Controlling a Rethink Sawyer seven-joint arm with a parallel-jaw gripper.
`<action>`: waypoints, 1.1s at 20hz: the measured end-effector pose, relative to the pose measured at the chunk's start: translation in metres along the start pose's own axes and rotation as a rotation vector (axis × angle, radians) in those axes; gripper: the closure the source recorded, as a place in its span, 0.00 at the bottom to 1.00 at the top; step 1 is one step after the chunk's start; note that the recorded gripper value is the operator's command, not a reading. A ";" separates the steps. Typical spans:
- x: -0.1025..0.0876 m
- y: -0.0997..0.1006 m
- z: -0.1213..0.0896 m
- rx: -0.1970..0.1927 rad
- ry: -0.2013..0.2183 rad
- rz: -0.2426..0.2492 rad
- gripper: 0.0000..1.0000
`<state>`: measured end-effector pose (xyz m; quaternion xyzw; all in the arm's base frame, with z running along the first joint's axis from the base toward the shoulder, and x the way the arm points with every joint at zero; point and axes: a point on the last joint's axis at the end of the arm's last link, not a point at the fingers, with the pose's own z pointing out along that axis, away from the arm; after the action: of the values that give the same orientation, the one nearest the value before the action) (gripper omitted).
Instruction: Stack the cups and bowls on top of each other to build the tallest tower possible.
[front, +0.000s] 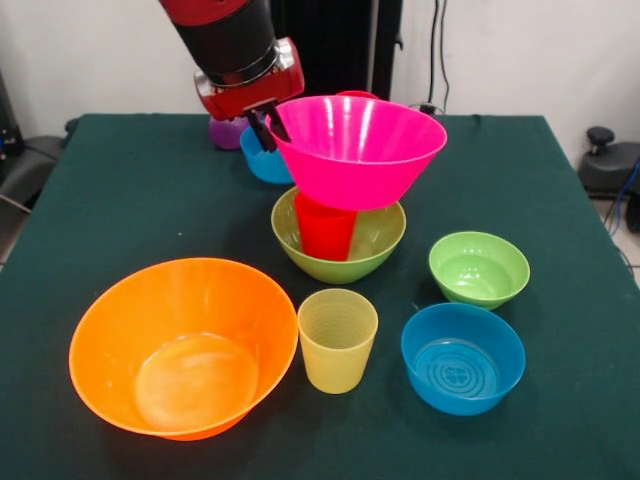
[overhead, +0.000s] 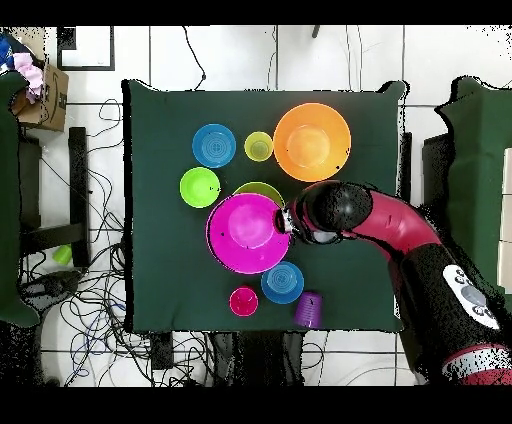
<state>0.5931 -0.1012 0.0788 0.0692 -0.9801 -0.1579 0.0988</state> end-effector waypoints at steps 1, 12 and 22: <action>-0.001 0.000 -0.001 -0.002 0.005 0.000 1.00; -0.011 -0.008 -0.020 -0.003 0.030 0.005 1.00; -0.015 -0.011 -0.026 -0.005 0.034 0.010 1.00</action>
<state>0.6143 -0.1172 0.0972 0.0667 -0.9782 -0.1588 0.1163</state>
